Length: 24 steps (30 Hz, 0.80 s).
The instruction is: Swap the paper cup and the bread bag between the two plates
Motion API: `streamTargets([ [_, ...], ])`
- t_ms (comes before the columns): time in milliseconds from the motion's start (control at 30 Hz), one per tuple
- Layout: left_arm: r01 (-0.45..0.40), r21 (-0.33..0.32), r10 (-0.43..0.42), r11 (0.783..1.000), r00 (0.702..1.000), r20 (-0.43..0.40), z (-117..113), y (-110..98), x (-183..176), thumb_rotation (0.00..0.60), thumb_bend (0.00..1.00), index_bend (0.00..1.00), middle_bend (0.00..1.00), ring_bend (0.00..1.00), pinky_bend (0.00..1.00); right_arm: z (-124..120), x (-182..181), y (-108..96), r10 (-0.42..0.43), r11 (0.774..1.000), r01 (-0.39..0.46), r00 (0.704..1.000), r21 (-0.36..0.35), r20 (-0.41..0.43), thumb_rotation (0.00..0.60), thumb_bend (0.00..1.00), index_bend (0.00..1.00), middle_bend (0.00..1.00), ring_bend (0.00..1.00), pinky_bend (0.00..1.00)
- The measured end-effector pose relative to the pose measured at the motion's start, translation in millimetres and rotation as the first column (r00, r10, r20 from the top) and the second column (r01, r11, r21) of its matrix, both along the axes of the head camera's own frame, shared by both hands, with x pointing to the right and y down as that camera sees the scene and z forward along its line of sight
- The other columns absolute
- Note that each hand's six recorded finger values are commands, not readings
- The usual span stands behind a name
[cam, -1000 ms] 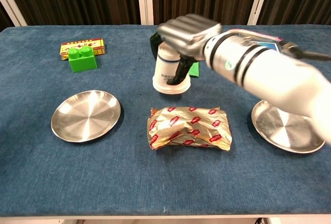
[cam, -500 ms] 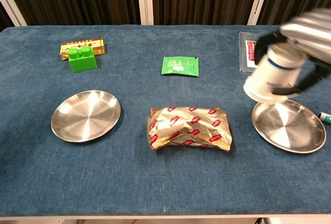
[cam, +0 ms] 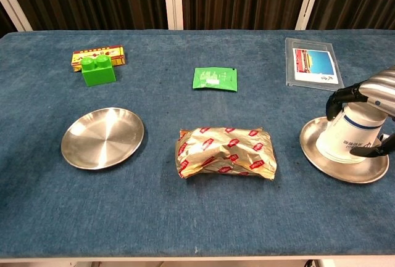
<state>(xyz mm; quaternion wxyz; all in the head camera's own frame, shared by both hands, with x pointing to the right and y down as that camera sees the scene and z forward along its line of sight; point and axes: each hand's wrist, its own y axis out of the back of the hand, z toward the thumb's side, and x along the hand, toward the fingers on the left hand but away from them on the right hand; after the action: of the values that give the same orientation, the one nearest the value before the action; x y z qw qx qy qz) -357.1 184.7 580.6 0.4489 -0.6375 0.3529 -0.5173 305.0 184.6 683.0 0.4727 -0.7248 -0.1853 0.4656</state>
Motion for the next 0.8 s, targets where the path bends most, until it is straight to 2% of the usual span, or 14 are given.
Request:
streamTargets([
  [67, -0.004, 0.000, 0.004, 1.000, 1.000, -0.003, 0, 0, 1, 0.600, 0.06, 0.08, 0.17, 0.19, 0.42, 1, 1, 2, 0.004, 1.000, -0.004, 1.000, -0.027, 0.007, 0.600, 0.37, 0.00, 0.17, 0.23, 0.43],
  [133, -0.009, 0.000, 0.009, 1.000, 1.000, -0.008, -1, 1, 2, 0.600, 0.06, 0.08, 0.17, 0.19, 0.42, 0, 3, 4, 0.007, 0.999, -0.007, 1.000, -0.039, 0.008, 0.596, 0.30, 0.00, 0.08, 0.15, 0.37],
  [167, -0.011, -0.002, 0.011, 1.000, 1.000, -0.012, -1, 1, 3, 0.600, 0.05, 0.08, 0.17, 0.19, 0.42, -1, 4, 5, 0.010, 0.999, -0.010, 1.000, -0.043, 0.009, 0.574, 0.27, 0.00, 0.05, 0.11, 0.34],
  [300, -0.028, -0.019, 0.027, 0.999, 0.998, -0.048, -2, 5, 9, 0.600, 0.05, 0.08, 0.17, 0.18, 0.42, -10, 6, 9, 0.020, 0.999, -0.019, 1.000, -0.046, 0.022, 0.478, 0.22, 0.00, 0.00, 0.05, 0.29],
  [367, -0.043, -0.029, 0.041, 0.999, 0.996, -0.074, -3, 7, 14, 0.600, 0.05, 0.08, 0.16, 0.17, 0.41, -18, 8, 11, 0.021, 0.999, -0.020, 0.999, -0.035, 0.032, 0.469, 0.22, 0.00, 0.00, 0.03, 0.27],
  [433, -0.067, -0.044, 0.062, 0.997, 0.991, -0.116, -4, 10, 23, 0.600, 0.05, 0.08, 0.14, 0.14, 0.33, -26, 10, 12, 0.023, 1.000, -0.023, 0.999, -0.018, 0.044, 0.468, 0.22, 0.00, 0.00, 0.01, 0.23],
  [500, -0.093, -0.066, 0.081, 0.993, 0.982, -0.169, -5, 12, 33, 0.600, 0.05, 0.08, 0.13, 0.11, 0.23, -37, 13, 13, 0.034, 0.999, -0.035, 0.998, 0.011, 0.061, 0.471, 0.22, 0.00, 0.00, 0.00, 0.19],
  [633, -0.166, -0.111, 0.134, 0.980, 0.958, -0.254, -3, 15, 60, 0.600, 0.06, 0.08, 0.11, 0.07, 0.18, -63, 26, 14, 0.080, 0.992, -0.089, 0.992, 0.091, 0.097, 0.525, 0.22, 0.00, 0.00, 0.00, 0.13],
  [700, -0.212, -0.134, 0.168, 0.968, 0.945, -0.281, 2, 17, 77, 0.600, 0.06, 0.08, 0.10, 0.06, 0.17, -80, 39, 17, 0.125, 0.980, -0.141, 0.986, 0.143, 0.114, 0.553, 0.22, 0.00, 0.00, 0.00, 0.09],
  [800, -0.282, -0.179, 0.216, 0.943, 0.924, -0.317, 14, 22, 107, 0.600, 0.06, 0.08, 0.09, 0.04, 0.08, -103, 65, 26, 0.217, 0.951, -0.238, 0.968, 0.198, 0.122, 0.584, 0.22, 0.00, 0.00, 0.00, 0.05],
])
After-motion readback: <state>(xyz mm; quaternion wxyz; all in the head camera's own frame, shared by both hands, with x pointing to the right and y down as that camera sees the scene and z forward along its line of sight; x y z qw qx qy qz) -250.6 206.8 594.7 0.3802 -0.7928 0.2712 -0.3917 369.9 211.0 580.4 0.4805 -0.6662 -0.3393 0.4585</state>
